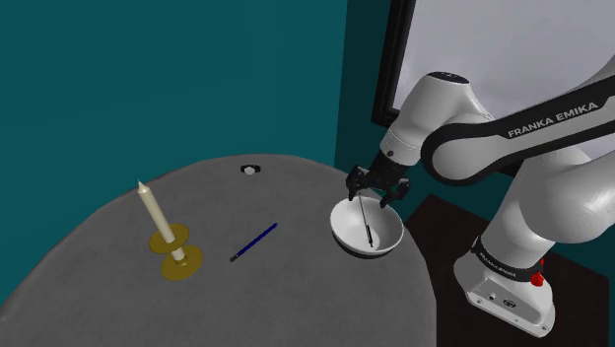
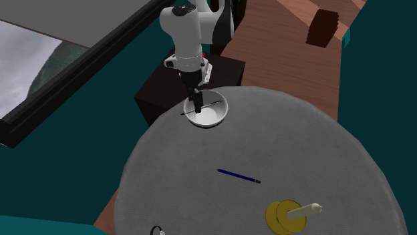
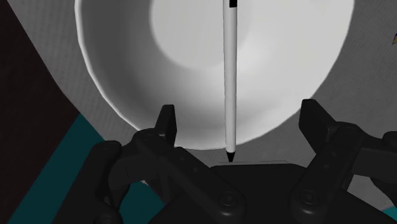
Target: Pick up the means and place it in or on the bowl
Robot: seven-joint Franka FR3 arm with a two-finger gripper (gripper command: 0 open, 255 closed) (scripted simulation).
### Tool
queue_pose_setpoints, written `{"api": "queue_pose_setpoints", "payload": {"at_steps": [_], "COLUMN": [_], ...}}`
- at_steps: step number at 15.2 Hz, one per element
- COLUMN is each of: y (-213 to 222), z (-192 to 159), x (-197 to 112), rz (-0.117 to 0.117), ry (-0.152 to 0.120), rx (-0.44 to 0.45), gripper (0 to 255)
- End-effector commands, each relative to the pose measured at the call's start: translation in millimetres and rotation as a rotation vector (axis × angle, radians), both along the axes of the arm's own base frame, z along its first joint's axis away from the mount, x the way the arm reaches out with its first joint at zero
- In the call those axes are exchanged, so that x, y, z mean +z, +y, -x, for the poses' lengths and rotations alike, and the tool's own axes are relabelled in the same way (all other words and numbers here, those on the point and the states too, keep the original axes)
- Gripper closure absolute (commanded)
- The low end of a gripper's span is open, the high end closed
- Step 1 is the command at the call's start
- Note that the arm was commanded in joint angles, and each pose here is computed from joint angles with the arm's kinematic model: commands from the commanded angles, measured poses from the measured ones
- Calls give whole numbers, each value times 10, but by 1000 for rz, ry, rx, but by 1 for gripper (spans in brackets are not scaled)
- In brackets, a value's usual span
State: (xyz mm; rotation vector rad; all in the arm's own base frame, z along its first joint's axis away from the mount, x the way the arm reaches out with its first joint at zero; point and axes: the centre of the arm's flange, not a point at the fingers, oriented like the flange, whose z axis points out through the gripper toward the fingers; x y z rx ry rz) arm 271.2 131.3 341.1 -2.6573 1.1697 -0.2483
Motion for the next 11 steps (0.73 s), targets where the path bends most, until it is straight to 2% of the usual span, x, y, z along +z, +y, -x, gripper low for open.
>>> {"api": "queue_pose_setpoints", "payload": {"at_steps": [1,5,11], "y": [0,-69,-69], "z": [0,122,122], "x": [0,479,479], "rz": [0,0,0], "ry": [0,0,0], "rx": [0,0,0], "gripper": [0,0,0]}}
